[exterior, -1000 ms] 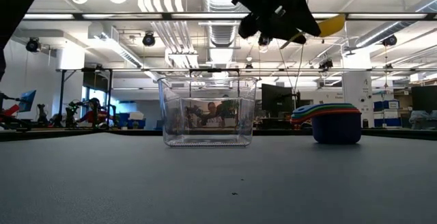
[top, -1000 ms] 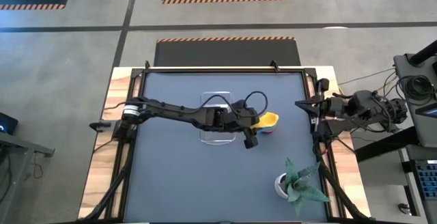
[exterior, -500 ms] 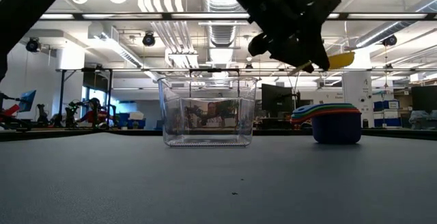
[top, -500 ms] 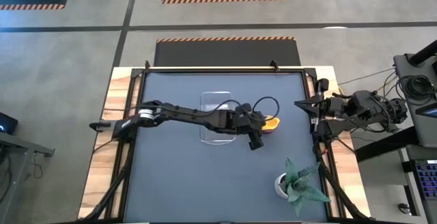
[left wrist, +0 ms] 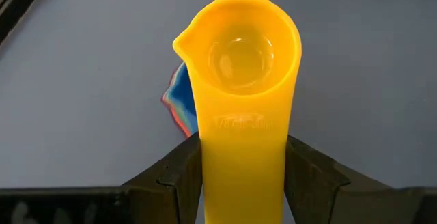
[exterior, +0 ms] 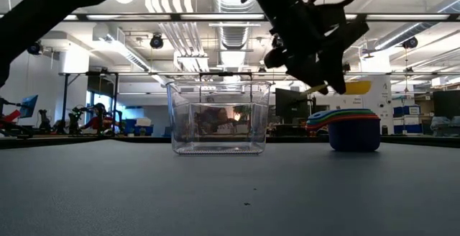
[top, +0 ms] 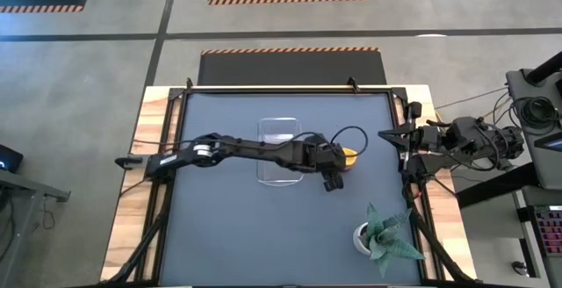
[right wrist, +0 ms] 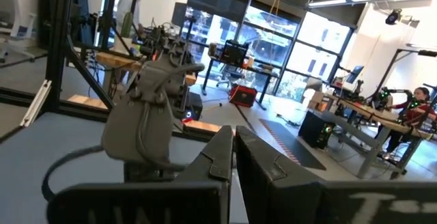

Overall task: Nest measuring cups in basket
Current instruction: Stack the yellow measuring cup on top of the blue measuring cup, then put the stack of measuring cups into the transparent bin

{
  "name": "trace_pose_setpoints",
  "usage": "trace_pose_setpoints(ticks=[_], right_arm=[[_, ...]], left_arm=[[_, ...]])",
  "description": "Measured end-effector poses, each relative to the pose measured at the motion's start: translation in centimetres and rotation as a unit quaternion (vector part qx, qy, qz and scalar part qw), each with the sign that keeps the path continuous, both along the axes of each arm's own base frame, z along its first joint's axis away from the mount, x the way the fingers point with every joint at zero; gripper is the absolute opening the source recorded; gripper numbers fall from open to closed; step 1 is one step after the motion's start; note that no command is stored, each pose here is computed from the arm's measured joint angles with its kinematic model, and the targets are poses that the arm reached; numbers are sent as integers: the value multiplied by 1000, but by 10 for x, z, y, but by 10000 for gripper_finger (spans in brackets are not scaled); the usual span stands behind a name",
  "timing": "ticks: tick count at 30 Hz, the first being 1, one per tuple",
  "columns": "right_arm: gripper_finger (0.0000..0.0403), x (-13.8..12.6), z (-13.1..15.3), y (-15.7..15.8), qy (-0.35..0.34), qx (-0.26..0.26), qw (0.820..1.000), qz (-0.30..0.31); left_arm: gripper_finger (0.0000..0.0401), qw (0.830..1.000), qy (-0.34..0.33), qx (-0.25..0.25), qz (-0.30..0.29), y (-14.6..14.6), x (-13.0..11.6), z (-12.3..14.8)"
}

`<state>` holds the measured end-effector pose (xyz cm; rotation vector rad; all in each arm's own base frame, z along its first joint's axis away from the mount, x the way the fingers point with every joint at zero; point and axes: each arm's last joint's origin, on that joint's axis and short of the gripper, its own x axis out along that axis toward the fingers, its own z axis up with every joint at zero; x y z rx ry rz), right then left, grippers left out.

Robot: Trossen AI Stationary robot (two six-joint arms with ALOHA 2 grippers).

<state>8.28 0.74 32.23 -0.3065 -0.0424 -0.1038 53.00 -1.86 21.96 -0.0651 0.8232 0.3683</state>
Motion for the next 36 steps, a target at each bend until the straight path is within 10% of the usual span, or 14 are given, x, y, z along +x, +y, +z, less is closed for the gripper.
trace_pose_setpoints(ticks=[25,36], right_arm=[[9,0,0,0,-2,4,1000,0],[9,0,-2,0,9,2,1000,-2]], left_arm=[[194,1000,0,-7,7,1,1,-17],[197,991,-14,75,-109,-27,0,34]])
